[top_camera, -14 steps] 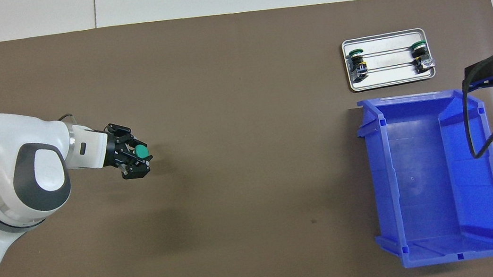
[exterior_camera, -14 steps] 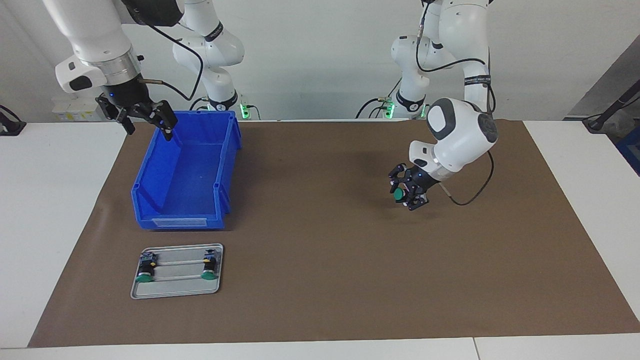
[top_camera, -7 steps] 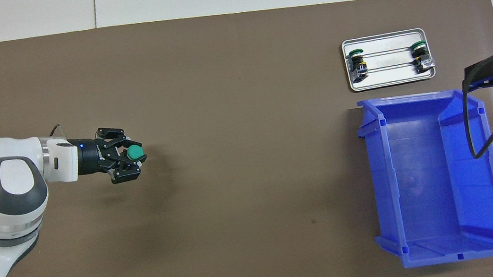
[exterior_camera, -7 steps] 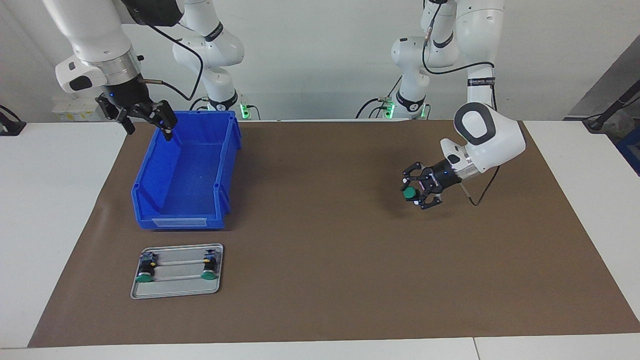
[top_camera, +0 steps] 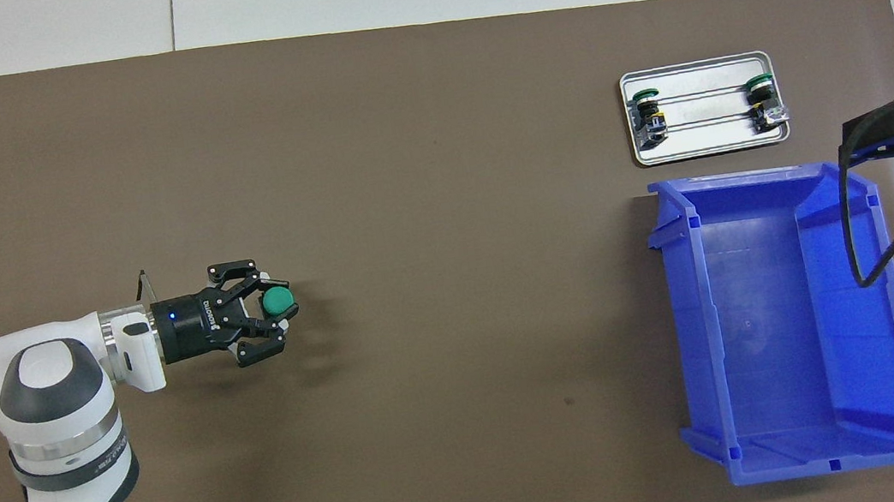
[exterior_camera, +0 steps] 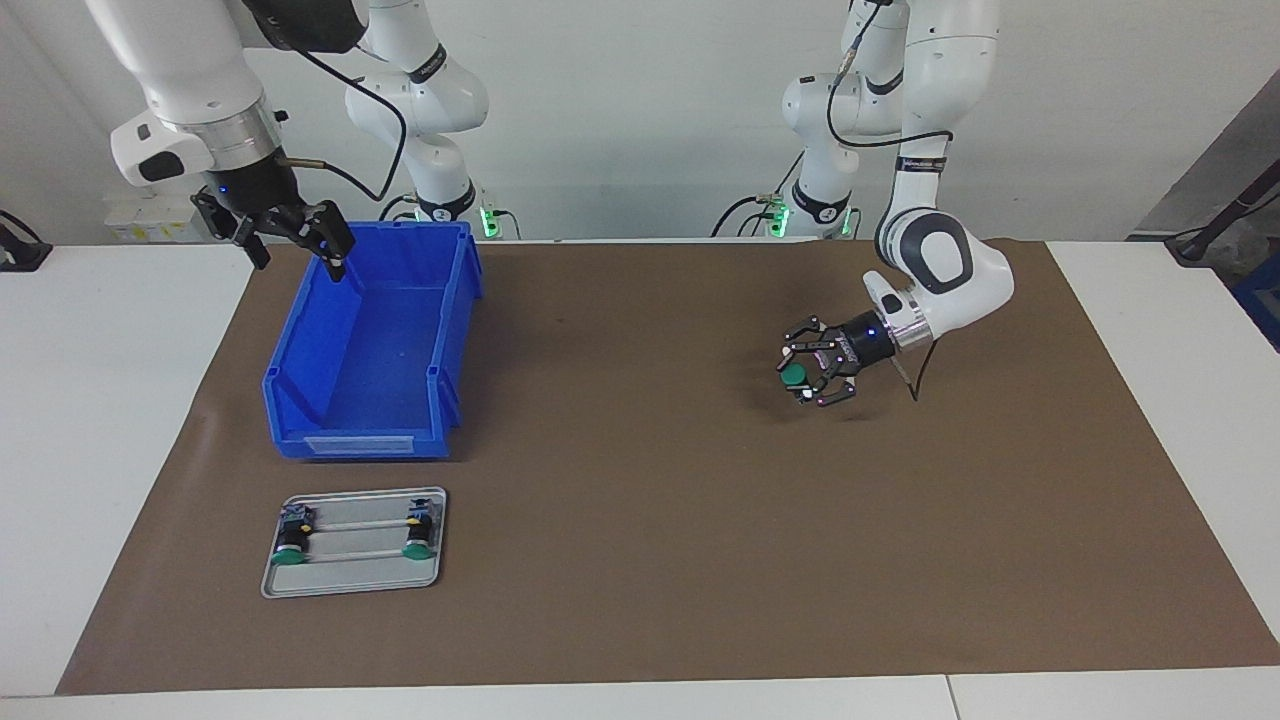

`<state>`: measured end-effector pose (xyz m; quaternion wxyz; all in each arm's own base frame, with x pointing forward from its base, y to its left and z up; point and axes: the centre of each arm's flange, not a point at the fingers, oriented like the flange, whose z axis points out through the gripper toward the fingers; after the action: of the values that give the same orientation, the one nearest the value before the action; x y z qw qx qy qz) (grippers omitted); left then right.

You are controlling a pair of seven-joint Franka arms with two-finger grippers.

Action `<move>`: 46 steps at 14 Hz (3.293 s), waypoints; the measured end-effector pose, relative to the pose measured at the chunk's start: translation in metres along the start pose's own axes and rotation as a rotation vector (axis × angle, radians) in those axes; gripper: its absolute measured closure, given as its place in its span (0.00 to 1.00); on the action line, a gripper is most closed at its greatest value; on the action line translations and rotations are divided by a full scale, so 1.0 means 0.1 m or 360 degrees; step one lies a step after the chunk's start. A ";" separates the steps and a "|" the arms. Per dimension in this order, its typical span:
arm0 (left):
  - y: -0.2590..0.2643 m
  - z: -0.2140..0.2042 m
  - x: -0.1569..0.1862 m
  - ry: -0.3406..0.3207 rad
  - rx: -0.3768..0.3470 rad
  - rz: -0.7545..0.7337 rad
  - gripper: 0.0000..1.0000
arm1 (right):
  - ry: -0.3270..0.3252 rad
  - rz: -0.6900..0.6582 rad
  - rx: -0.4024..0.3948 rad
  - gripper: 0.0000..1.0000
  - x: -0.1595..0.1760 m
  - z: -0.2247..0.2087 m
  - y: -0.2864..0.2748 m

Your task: Place and press button with both arms

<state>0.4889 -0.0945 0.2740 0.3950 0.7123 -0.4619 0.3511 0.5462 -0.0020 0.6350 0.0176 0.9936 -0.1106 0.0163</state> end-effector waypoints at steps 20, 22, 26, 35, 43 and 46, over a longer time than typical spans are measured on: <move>0.28 0.35 -0.77 0.0667 -0.0165 0.0094 0.64 | 0.0000 0.0000 0.0000 0.00 0.00 0.00 0.00; 0.28 0.35 -0.77 0.0668 -0.0162 0.0101 0.64 | 0.0000 0.0000 0.0000 0.00 0.00 0.00 0.00; 0.25 0.35 -0.75 0.0652 -0.0146 0.0115 0.76 | 0.0000 0.0000 0.0000 0.00 0.00 0.00 0.00; 0.19 0.32 -0.73 0.0645 -0.0129 0.0110 0.11 | 0.0000 0.0000 0.0000 0.00 0.00 0.00 0.00; -0.35 -0.14 0.12 0.0727 -0.0164 -0.0313 0.11 | 0.0000 0.0000 0.0000 0.00 0.00 0.00 0.00; -0.44 -0.59 0.51 0.0680 -0.0184 -0.0481 0.11 | 0.0000 0.0000 0.0000 0.00 0.00 0.00 0.00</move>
<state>0.5390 -0.0501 0.3336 0.5715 0.6591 -0.2758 0.4037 0.5462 -0.0020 0.6350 0.0176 0.9936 -0.1106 0.0163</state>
